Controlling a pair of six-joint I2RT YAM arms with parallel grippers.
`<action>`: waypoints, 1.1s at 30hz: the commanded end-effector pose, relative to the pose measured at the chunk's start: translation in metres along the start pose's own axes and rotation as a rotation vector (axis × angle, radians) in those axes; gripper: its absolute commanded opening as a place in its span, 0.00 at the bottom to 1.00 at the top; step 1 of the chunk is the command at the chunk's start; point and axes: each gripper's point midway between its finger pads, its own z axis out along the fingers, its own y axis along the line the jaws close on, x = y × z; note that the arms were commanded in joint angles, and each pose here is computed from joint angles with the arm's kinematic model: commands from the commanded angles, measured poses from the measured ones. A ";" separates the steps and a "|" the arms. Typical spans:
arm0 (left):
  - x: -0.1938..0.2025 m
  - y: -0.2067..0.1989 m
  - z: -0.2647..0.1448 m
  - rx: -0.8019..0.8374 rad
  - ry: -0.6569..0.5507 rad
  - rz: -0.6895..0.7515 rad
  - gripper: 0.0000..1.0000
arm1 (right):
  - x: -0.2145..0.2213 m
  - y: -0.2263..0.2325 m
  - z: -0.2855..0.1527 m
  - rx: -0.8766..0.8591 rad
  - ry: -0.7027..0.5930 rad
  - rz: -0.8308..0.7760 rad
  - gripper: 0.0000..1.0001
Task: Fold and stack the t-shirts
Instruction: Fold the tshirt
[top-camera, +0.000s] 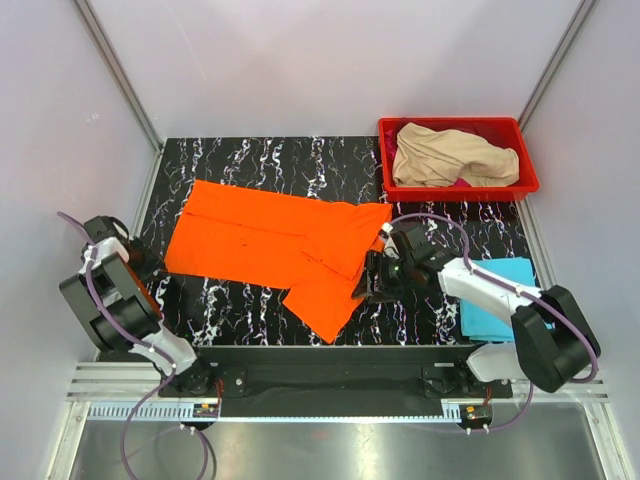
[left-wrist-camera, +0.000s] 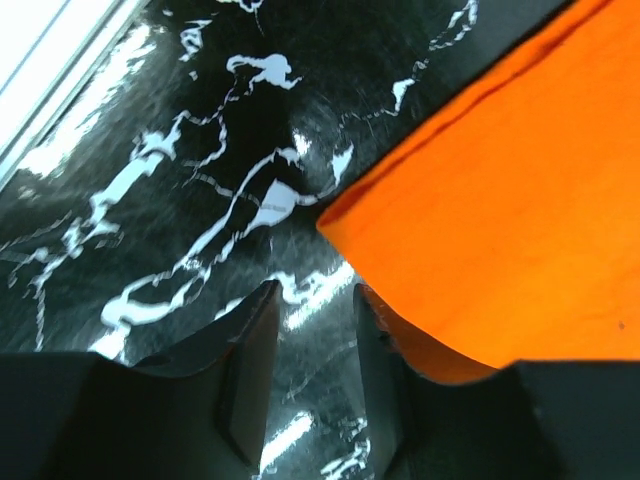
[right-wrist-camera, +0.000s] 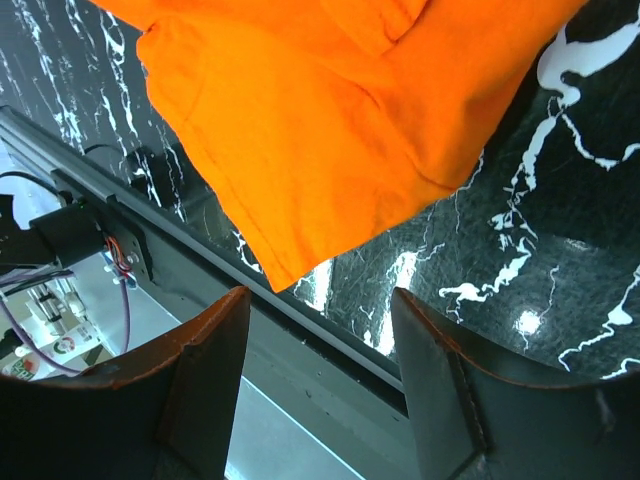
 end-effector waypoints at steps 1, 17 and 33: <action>-0.022 -0.009 0.010 0.056 -0.054 0.035 0.40 | -0.005 0.017 -0.008 -0.079 -0.054 -0.031 0.65; -0.031 0.004 0.032 -0.016 -0.036 0.013 0.37 | 0.018 0.003 0.013 -0.106 -0.006 0.080 0.65; -0.016 0.016 0.019 -0.082 0.004 0.000 0.50 | 0.023 -0.010 0.042 -0.095 -0.022 0.246 0.66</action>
